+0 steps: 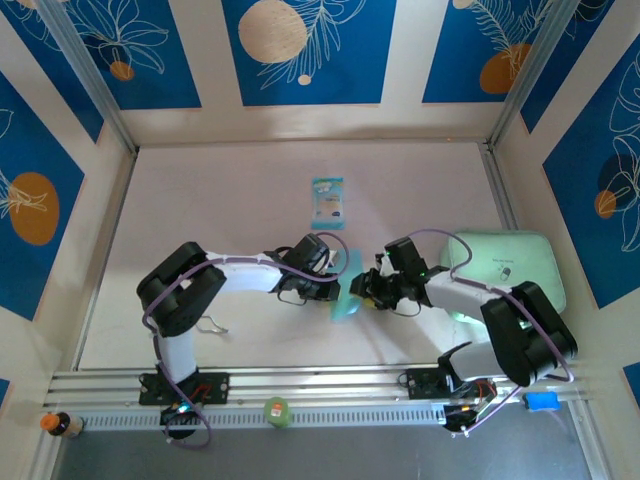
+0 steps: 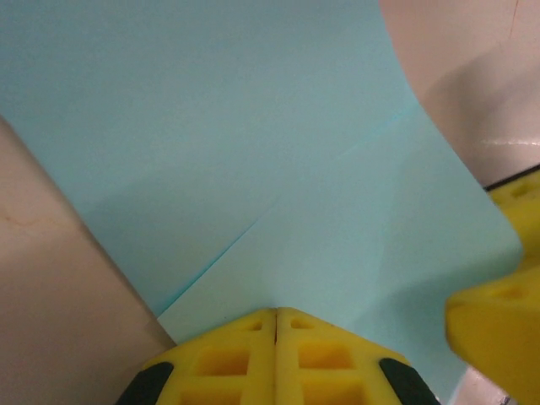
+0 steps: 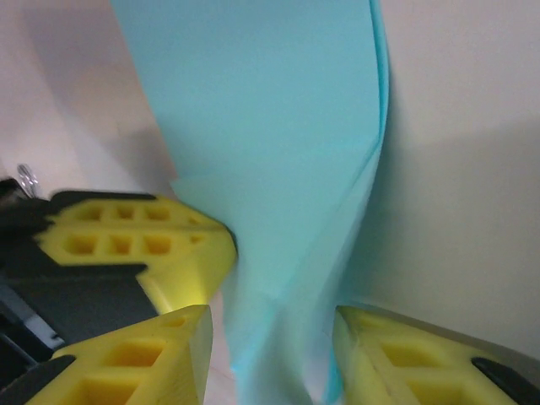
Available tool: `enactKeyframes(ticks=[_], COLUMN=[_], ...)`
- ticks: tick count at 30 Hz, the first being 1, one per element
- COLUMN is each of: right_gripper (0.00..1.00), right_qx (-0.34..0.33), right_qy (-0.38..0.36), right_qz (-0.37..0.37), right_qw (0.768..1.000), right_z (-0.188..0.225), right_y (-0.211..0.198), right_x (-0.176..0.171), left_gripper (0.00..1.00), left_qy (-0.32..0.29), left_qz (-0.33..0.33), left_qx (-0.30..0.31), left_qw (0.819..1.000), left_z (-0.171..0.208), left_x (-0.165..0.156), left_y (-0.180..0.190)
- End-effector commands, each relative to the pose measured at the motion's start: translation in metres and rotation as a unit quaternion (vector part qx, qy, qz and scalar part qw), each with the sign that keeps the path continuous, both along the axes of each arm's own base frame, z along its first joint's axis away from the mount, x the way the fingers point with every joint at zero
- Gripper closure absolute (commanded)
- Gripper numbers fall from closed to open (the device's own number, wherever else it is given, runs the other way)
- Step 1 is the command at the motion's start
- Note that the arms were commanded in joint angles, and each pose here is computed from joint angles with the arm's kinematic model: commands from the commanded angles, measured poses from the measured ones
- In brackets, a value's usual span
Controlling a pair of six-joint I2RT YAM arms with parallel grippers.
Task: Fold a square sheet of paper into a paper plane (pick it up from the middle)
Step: Turn over the paper at the center of the table.
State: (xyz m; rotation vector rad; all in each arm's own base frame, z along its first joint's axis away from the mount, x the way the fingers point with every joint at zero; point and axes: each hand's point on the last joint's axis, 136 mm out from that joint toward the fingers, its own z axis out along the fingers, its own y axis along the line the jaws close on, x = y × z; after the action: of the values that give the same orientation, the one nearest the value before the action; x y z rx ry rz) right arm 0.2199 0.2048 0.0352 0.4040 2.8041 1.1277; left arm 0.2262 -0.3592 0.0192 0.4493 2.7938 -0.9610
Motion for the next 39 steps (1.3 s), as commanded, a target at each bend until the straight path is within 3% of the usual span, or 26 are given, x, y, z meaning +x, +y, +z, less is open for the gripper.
enactKeyframes(ticks=[1,12,23,28,33,39], right_gripper=[0.58,0.61,0.77,0.89,0.94,0.95], right_qx=[0.030,0.042,0.050,0.054,0.056,-0.006], right_qy=[-0.012,-0.003,-0.006,-0.017,-0.049,-0.110], right_qz=[0.011,-0.002,0.000,0.010,0.020,0.025], right_qw=[0.999,0.999,0.999,0.998,0.997,0.994], right_z=[0.010,-0.003,-0.010,-0.005,0.011,0.035], right_y=[0.007,-0.003,-0.004,-0.003,-0.003,-0.014], right_x=[0.012,0.024,0.025,0.026,0.028,0.028], left_gripper=[0.95,0.95,0.94,0.89,0.80,0.78], left_qy=[0.040,0.038,0.030,0.018,-0.022,-0.104], left_qz=[0.005,0.004,0.001,0.000,0.010,0.053], left_qx=[0.052,0.047,0.035,0.020,0.005,0.018], left_qw=[0.998,0.998,0.999,1.000,1.000,0.993], left_z=[-0.027,-0.022,-0.012,0.000,0.023,0.051], left_x=[-0.016,-0.014,-0.011,-0.008,0.002,0.017], left_y=[0.022,0.019,0.015,0.010,0.010,0.035])
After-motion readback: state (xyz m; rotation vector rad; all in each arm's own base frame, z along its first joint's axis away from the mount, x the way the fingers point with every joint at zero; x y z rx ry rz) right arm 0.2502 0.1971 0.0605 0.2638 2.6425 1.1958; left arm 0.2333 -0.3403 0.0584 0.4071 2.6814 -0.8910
